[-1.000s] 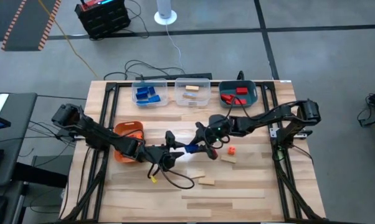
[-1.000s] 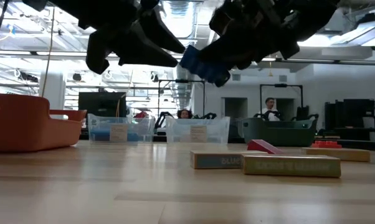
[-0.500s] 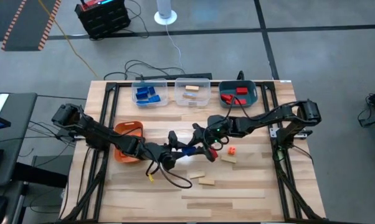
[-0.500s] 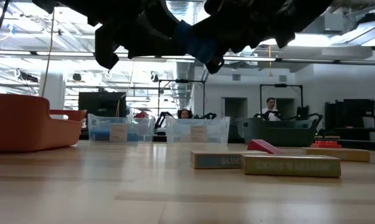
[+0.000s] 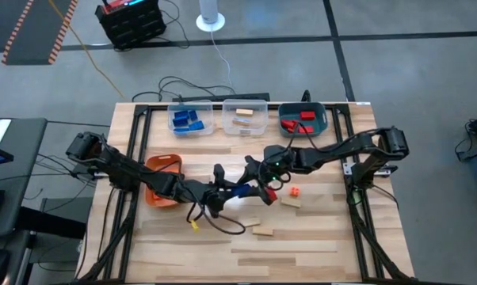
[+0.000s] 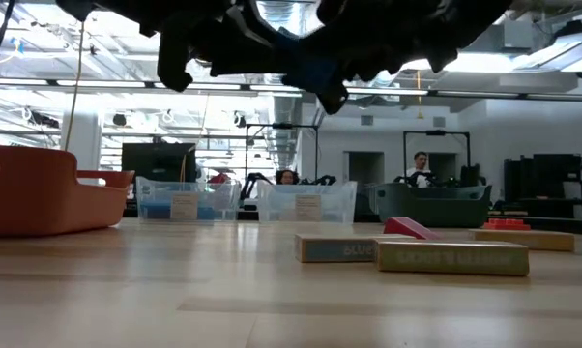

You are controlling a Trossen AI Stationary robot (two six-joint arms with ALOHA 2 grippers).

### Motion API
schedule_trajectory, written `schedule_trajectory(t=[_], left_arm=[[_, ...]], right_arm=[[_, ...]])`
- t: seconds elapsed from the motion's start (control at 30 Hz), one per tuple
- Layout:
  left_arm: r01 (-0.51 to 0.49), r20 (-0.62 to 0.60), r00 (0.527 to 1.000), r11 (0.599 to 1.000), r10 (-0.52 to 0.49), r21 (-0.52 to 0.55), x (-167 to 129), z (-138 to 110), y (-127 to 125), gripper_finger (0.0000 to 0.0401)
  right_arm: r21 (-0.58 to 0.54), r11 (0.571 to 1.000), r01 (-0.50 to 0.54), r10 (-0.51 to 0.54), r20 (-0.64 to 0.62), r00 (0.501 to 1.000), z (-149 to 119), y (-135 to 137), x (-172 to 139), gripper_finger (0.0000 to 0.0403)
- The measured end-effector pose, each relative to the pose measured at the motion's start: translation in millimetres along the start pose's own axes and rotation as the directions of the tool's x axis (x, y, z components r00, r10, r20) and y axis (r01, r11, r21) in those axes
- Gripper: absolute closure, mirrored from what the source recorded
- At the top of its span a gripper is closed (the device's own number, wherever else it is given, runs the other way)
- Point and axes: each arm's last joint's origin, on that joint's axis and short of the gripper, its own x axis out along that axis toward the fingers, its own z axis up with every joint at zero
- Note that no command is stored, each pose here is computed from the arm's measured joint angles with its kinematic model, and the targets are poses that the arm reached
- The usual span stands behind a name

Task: Sort blocks
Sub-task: Put the blue game piece into the left transparent bin

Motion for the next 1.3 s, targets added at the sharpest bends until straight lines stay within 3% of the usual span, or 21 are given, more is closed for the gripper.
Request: schedule_trajectory(t=[0.2, 0.37, 0.53, 0.73, 0.93, 1.13, 1.3], left_arm=[[0.001, -0.068, 0.998, 0.996, -0.008, -0.093, -12.4, -3.0, 11.5, 0.0313], [-0.063, -0.269, 0.963, 0.972, 0.0, -0.228, -35.0, -25.2, 42.1, 0.0314], [-0.275, -0.527, 0.847, 0.907, 0.07, -0.321, -59.1, -66.5, 85.1, 0.0313], [-0.548, -0.768, 0.631, 0.765, 0.112, -0.338, -74.2, -129.5, 133.4, 0.031], [-0.631, -0.828, 0.561, 0.632, -0.029, -0.45, -71.7, -191.5, 160.6, 0.0308], [-0.683, -0.882, 0.45, 0.582, -0.141, -0.442, -64.2, -235.5, 160.0, 0.0306], [-0.66, -0.884, 0.438, 0.608, -0.165, -0.441, -58.7, -239.4, 155.2, 0.0279]], right_arm=[[-0.013, 0.996, 0.086, -0.086, -0.063, 0.994, 9.2, -13.7, -31.9, 0.0144], [-0.058, 0.962, 0.268, -0.273, -0.12, 0.954, 16.0, -15.1, -63.4, 0.0143], [-0.066, 0.95, 0.305, -0.312, -0.142, 0.939, 14.7, -7.3, -69.4, 0.0142], [-0.076, 0.963, 0.259, -0.27, -0.216, 0.938, -1.8, 4.3, -43.9, 0.0142], [-0.08, 0.967, 0.242, -0.255, -0.304, 0.918, -22.5, 11.6, -21.7, 0.0142], [-0.045, 0.966, 0.255, -0.253, -0.381, 0.889, -28.2, 18.0, -27.0, 0.0142], [-0.032, 0.957, 0.288, -0.271, -0.446, 0.853, -33.3, 25.9, -31.7, 0.0142]])
